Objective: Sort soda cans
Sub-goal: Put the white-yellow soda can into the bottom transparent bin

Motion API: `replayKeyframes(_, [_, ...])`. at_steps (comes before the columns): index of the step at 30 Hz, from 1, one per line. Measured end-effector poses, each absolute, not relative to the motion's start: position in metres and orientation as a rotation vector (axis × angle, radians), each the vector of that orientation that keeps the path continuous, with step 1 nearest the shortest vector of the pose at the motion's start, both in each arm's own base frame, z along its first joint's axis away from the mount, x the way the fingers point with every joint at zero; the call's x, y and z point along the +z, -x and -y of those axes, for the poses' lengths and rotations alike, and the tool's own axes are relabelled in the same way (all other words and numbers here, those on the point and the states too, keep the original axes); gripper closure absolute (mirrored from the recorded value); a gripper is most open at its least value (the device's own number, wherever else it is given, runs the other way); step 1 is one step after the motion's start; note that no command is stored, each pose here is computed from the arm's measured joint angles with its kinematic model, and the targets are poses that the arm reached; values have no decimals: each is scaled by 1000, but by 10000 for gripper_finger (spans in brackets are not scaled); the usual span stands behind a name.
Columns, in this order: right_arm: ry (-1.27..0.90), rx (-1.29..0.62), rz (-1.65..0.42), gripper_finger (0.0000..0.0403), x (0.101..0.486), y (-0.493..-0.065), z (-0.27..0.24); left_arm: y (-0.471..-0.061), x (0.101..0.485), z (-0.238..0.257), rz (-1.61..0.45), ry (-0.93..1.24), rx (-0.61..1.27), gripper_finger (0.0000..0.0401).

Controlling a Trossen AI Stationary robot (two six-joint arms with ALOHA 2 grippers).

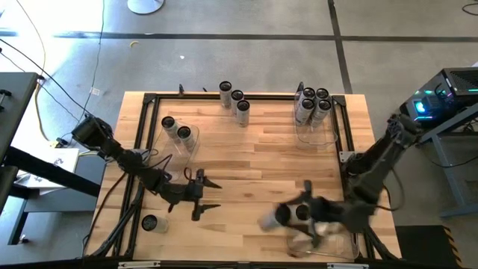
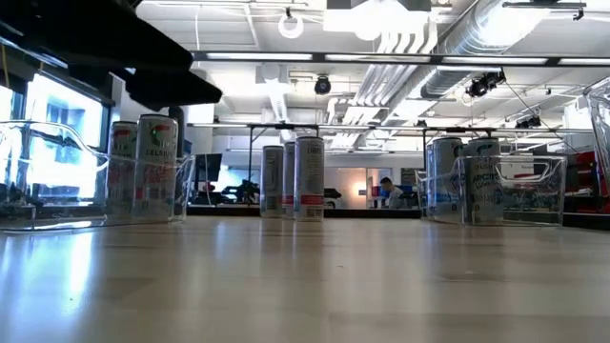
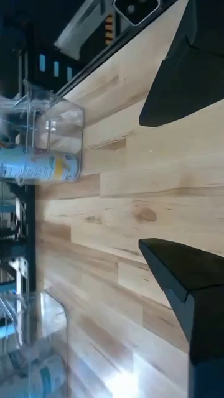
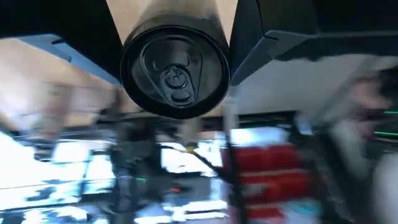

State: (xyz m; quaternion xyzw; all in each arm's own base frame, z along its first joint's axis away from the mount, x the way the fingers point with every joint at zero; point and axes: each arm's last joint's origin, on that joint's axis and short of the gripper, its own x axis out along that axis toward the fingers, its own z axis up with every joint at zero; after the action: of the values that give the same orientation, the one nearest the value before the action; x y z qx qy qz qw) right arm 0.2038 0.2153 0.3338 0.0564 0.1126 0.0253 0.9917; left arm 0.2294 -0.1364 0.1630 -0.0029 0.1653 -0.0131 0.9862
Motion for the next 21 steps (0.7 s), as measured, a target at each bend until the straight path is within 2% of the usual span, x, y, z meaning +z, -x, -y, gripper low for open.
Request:
replayKeyframes(5, [-133, 217, -240, 169, 338, -155, -244, -226, 162, 138, -315, 42, -2, 98])
replayKeyframes(12, [-118, 111, -183, 169, 325, -94, -269, -226, 164, 139, -296, 62, -2, 98])
replayKeyframes(16, [-164, 74, -191, 169, 311, -84, -276, -227, 165, 139, -281, 69, 9, 98])
replayKeyframes(21, [-167, 25, -225, 169, 291, -95, -283, -227, 166, 138, -268, 77, 40, 98])
